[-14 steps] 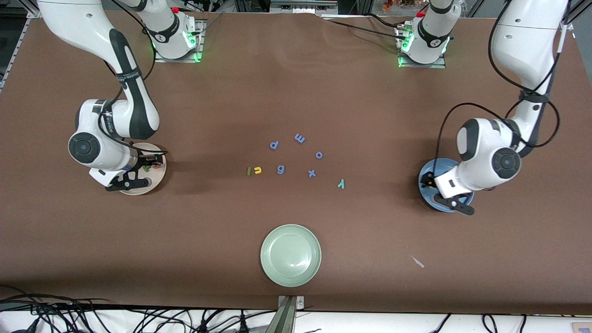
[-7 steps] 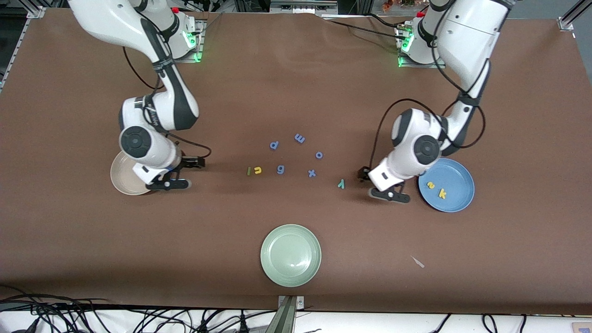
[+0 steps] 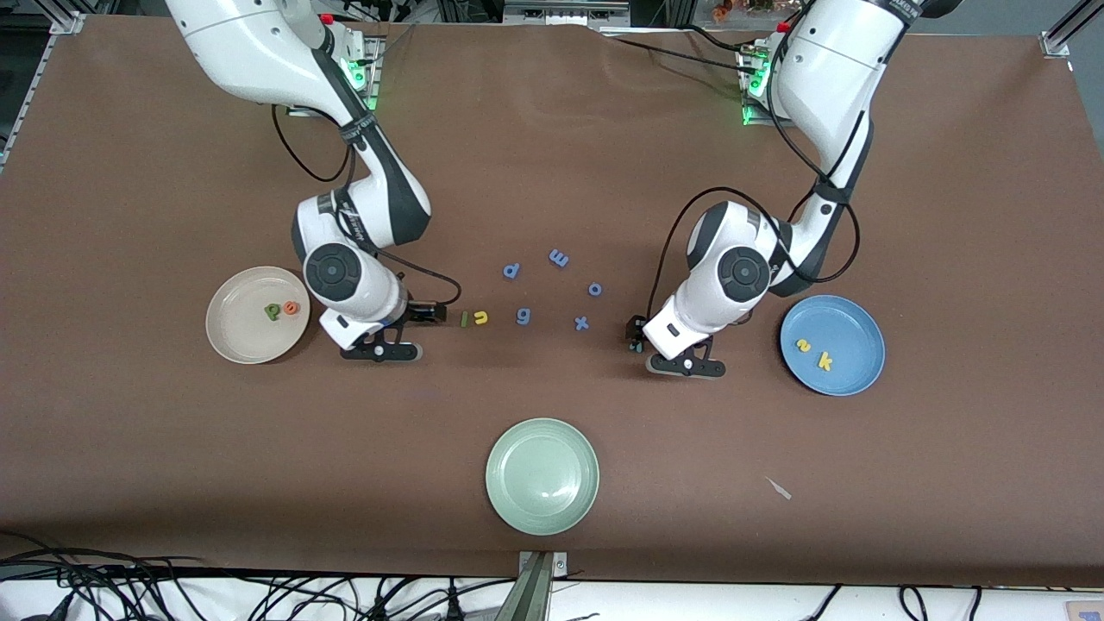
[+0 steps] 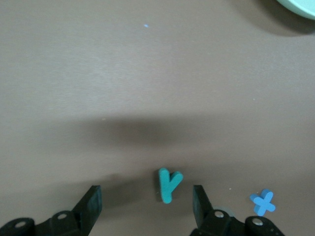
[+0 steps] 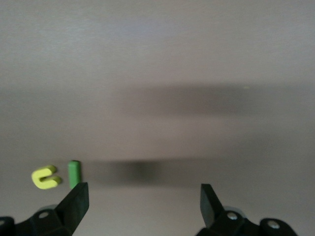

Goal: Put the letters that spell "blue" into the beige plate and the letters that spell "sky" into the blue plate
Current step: 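Pinch the green l with the right gripper while the left gripper pinches the y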

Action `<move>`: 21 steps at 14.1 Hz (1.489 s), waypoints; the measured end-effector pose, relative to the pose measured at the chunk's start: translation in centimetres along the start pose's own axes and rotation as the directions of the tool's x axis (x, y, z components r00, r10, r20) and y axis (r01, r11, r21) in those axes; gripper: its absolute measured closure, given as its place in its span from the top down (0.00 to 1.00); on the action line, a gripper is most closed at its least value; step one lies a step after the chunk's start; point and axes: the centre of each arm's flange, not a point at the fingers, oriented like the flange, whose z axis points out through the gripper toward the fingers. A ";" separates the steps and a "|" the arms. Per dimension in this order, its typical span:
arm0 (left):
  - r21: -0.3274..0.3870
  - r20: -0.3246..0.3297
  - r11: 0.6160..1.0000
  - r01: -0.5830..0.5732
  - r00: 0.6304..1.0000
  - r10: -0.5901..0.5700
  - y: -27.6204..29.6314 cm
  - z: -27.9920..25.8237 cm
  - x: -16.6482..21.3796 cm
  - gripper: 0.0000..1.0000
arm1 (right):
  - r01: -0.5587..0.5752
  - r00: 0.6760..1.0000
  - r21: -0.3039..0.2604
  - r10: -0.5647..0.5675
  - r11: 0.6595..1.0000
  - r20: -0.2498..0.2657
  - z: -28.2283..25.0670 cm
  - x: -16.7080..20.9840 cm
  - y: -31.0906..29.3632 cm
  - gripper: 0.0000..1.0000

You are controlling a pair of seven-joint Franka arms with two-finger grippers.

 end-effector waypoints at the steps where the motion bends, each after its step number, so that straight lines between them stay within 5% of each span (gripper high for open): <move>1: -0.002 -0.005 1.000 -0.004 1.000 0.004 0.4 0.5 0.0 0.83 | -0.011 1.000 0.005 0.011 1.000 -0.005 0.5 -0.1 -0.7 1.00; 10: 0.004 0.010 1.000 -0.028 1.000 0.028 1.8 3.5 -1.0 0.72 | 0.017 1.000 0.010 -0.016 1.000 -0.024 3.7 -1.9 -4.9 1.00; 12: 0.004 0.000 0.999 -0.036 0.999 0.036 2.0 3.6 -1.0 0.56 | 0.017 1.000 0.008 -0.017 1.000 -0.021 4.1 -1.9 -5.0 1.00; 14: 0.020 -0.005 0.998 -0.055 0.998 0.055 1.9 3.6 -1.0 0.30 | 0.021 1.000 0.008 -0.021 1.000 -0.022 4.3 -2.0 -5.2 0.88; 16: 0.021 -0.011 0.998 -0.064 0.998 0.064 2.1 3.3 -0.9 0.26 | 0.024 0.999 0.008 -0.024 1.000 -0.023 4.3 -2.2 -5.4 0.82; 18: 0.022 -0.014 0.998 -0.067 0.998 0.067 2.1 3.3 -0.8 0.26 | 0.025 0.999 0.009 -0.025 1.000 -0.025 4.5 -2.2 -5.4 0.58; 21: 0.049 -0.040 0.995 -0.085 0.995 0.087 -0.1 0.9 1.0 0.26 | 0.024 0.999 0.011 -0.024 1.000 -0.031 4.6 -2.1 -5.4 0.42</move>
